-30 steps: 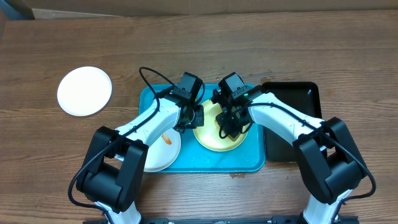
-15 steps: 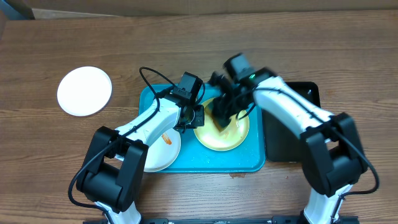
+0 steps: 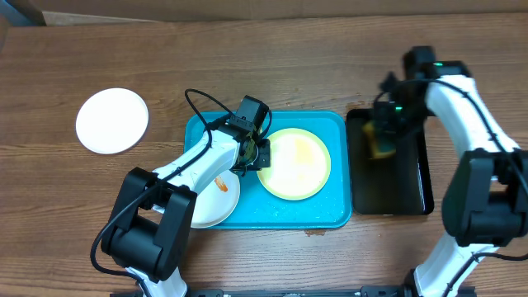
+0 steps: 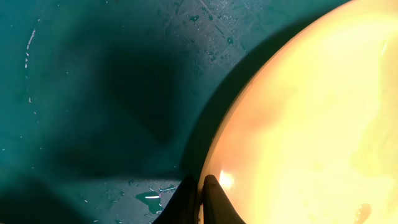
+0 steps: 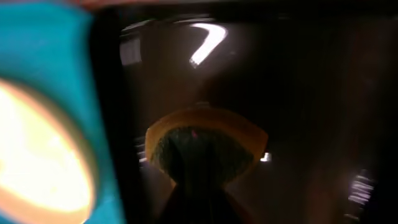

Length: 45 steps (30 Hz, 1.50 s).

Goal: Clean dirty plates on tray and stack at the side
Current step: 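Return the sponge to the black tray and raise right arm, then lift the yellow plate with left gripper and stack it on the white plate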

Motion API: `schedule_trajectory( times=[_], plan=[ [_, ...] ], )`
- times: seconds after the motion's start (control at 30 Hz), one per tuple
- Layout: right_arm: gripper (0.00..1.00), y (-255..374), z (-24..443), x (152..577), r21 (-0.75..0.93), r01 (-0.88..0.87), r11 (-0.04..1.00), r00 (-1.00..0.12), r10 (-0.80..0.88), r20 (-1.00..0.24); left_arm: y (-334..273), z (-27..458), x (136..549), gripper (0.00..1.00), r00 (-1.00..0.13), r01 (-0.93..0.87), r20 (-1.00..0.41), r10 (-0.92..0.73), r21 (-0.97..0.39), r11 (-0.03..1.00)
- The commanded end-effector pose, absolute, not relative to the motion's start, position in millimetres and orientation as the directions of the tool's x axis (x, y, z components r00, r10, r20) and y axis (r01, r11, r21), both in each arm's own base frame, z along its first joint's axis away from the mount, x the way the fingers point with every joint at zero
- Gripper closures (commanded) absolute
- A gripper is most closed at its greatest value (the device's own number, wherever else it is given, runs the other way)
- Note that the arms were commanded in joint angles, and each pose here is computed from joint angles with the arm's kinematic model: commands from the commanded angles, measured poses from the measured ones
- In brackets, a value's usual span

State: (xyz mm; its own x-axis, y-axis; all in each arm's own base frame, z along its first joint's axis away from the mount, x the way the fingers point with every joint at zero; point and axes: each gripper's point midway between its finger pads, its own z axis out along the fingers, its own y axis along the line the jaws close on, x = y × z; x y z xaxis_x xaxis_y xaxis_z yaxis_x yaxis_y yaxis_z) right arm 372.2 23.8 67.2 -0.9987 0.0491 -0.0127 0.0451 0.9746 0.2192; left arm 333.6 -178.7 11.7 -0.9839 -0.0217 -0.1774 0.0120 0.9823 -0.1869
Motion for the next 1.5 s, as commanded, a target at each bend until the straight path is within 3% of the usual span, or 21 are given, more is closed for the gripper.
schedule_trajectory(
  times=[0.0, 0.2, 0.23, 0.27, 0.3, 0.5, 0.7, 0.87, 0.93, 0.97, 1.07, 1.23, 1.47],
  plan=[
    [0.96, -4, 70, 365, 0.149, 0.146, 0.978, -0.988, 0.151, -0.022, -180, 7, 334, 0.92, -0.985, 0.023, -0.172, -0.009, -0.187, 0.982],
    [0.94, -7, 46, 362, 0.15, 0.153, 0.977, -0.987, 0.159, -0.031, -180, 7, 334, 0.89, -0.985, 0.024, -0.171, -0.009, -0.186, 0.982],
    [0.76, -7, 44, 361, 0.15, 0.152, 0.977, -0.987, 0.159, -0.032, -180, 7, 334, 0.87, -0.985, 0.024, -0.171, -0.009, -0.186, 0.982],
    [0.66, -7, 43, 361, 0.15, 0.152, 0.977, -0.987, 0.159, -0.032, -180, 7, 334, 0.83, -0.985, 0.024, -0.171, -0.009, -0.186, 0.982],
    [0.64, -7, 43, 361, 0.15, 0.152, 0.977, -0.987, 0.159, -0.033, -180, 7, 334, 0.82, -0.985, 0.024, -0.171, -0.009, -0.186, 0.982],
    [0.6, -11, 76, 392, 0.168, 0.18, 0.969, -0.971, 0.202, -0.125, -181, 7, 334, 0.72, -0.985, 0.024, -0.17, -0.009, -0.189, 0.982],
    [0.45, -37, 130, 431, 0.187, 0.259, 0.948, -0.916, 0.302, -0.262, -180, 7, 333, 0.73, -0.986, 0.023, -0.166, -0.009, -0.187, 0.982],
    [0.41, -78, 136, 434, 0.195, 0.346, 0.918, -0.872, 0.391, -0.294, -180, 7, 332, 0.73, -0.986, 0.023, -0.164, -0.008, -0.187, 0.982],
    [0.25, -94, 134, 428, 0.193, 0.384, 0.903, -0.86, 0.426, -0.281, -180, 7, 332, 0.76, -0.986, 0.023, -0.165, -0.008, -0.187, 0.982],
    [0.0, -101, 134, 424, 0.192, 0.4, 0.896, -0.856, 0.44, -0.271, -180, 7, 333, 0.8, -0.986, 0.023, -0.165, -0.009, -0.188, 0.982],
    [0.0, -121, 133, 417, 0.19, 0.445, 0.875, -0.836, 0.482, -0.263, -182, 7, 332, 0.95, -0.986, 0.024, -0.164, -0.008, -0.194, 0.981],
    [0.0, -135, 133, 413, 0.191, 0.474, 0.859, -0.817, 0.51, -0.267, -182, 28, 346, 0.96, -0.983, 0.054, -0.181, 0.017, -0.205, 0.977],
    [0.0, -136, 133, 413, 0.191, 0.475, 0.859, -0.817, 0.511, -0.267, -169, 134, 404, 0.96, -0.953, 0.072, -0.304, 0.006, -0.205, 0.976]
  ],
)
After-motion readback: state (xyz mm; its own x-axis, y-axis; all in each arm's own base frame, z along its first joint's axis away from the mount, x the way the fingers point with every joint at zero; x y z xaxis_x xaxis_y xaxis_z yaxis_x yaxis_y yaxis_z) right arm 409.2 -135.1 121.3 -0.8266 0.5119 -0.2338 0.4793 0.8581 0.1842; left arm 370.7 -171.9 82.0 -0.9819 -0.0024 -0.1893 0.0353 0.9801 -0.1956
